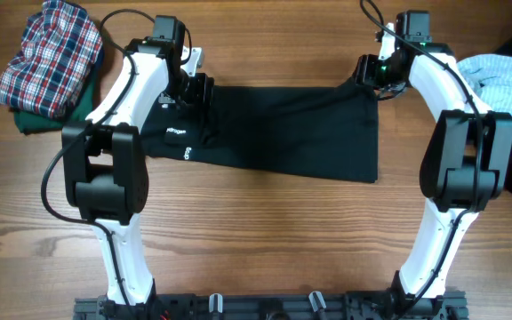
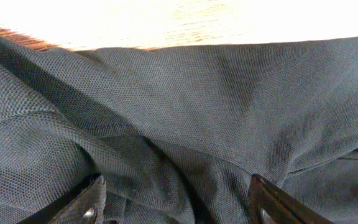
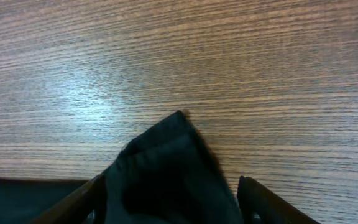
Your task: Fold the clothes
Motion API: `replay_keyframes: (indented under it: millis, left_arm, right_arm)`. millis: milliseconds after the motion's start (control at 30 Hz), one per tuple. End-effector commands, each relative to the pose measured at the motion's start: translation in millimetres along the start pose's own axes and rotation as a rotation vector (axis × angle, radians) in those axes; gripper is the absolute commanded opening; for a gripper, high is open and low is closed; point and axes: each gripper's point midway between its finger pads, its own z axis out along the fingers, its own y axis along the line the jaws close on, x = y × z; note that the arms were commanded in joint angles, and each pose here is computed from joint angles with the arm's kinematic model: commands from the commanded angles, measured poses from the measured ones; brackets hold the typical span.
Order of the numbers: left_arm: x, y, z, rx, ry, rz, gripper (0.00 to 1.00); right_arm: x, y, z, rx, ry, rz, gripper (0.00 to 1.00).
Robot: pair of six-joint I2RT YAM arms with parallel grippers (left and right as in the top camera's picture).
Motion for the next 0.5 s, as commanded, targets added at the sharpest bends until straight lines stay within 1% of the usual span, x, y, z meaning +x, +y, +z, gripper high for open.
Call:
replay_keyframes:
  millis: [0, 100, 200, 300, 333, 467]
  left_arm:
    - [3.7, 4.5, 6.4, -0.008, 0.016, 0.004, 0.73]
    - [4.5, 4.6, 6.4, -0.009, 0.02, 0.003, 0.73]
    - [4.5, 4.6, 6.4, -0.009, 0.02, 0.003, 0.73]
    - [4.5, 4.5, 6.4, -0.008, 0.02, 0.003, 0.73]
    - [4.5, 4.6, 6.4, -0.009, 0.02, 0.003, 0.73]
    - [4.3, 4.5, 6.4, -0.008, 0.019, 0.004, 0.73]
  right_arm:
    - [18.4, 5.6, 24.9, 0.01, 0.064, 0.017, 0.65]
    - [24.3, 7.5, 32.3, 0.011, 0.083, 0.036, 0.58]
    - [24.5, 2.7, 32.9, 0.041, 0.081, 0.058, 0.5]
    - [24.4, -5.0, 32.4, 0.087, 0.077, 0.08, 0.37]
    - [24.4, -6.2, 32.3, 0.093, 0.076, 0.081, 0.31]
    - [22.9, -11.3, 31.7, 0.121, 0.068, 0.091, 0.16]
